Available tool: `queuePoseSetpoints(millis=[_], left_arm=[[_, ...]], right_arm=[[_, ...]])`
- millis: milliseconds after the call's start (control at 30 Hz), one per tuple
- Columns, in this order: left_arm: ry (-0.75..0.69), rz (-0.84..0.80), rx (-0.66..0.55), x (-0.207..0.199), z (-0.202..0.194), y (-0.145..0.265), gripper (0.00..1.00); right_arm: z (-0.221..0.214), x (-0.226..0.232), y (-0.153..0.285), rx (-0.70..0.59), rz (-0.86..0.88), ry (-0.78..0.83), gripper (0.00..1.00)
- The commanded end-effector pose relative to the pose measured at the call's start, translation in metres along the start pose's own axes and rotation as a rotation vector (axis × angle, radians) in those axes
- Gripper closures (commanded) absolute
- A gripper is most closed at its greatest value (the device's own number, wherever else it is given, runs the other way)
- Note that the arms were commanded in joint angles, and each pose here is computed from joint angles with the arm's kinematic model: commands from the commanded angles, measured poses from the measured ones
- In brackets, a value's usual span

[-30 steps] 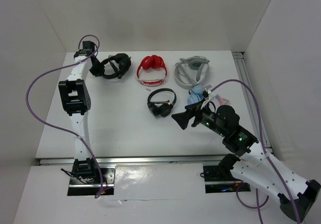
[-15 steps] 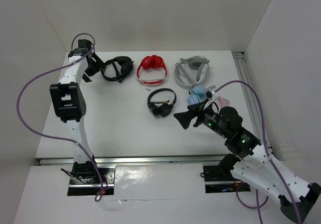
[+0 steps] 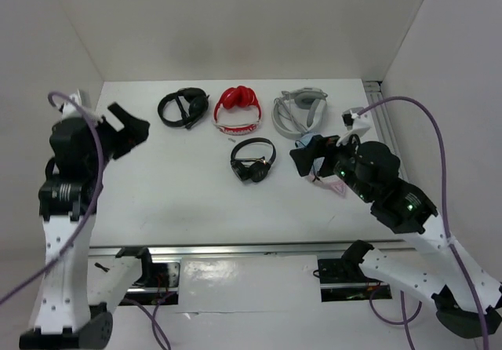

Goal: Wrap the headphones

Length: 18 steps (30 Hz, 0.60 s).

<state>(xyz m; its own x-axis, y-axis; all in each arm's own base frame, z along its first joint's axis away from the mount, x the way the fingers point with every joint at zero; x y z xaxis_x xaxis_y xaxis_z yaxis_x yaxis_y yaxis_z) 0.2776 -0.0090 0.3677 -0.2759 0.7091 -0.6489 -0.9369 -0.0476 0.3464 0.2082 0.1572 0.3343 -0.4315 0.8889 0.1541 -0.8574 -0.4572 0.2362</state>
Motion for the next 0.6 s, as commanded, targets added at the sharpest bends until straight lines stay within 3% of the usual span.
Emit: queuePoseSetpoints(millis=[0,33,167,333,567], left_arm=[[-0.085,-0.112,0.104,0.014,-0.046,0.043,0.00],[-0.083,-0.118,0.148,0.023,-0.063,0.051,0.00],[-0.099,-0.174,0.131,0.040,-0.085,0.100,0.00],[-0.161,-0.183,0.012,0.060,-0.086,0.150,0.00],[-0.169,-0.155,0.061,0.069,-0.094,0.157,0.00]], right_arm=[[0.015,-0.006,0.029,-0.016,-0.014,0.026,0.00],[0.021,-0.001,0.034,-0.032,0.018,0.021,0.00],[0.020,-0.005,0.062,-0.051,0.035,-0.002,0.00],[0.017,-0.018,0.093,-0.071,0.011,-0.006,0.00],[0.015,-0.027,0.107,-0.088,-0.015,-0.010,0.00]])
Point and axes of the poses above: each gripper's point midway between its finger pads, its own y axis back along the fingers, its own x axis along the line the jaws close on, z = x × y, the point moved 2 cm from there along y, back along the fingers, and after that the axes turned 11 degrees about y, right-handed, at the moved point
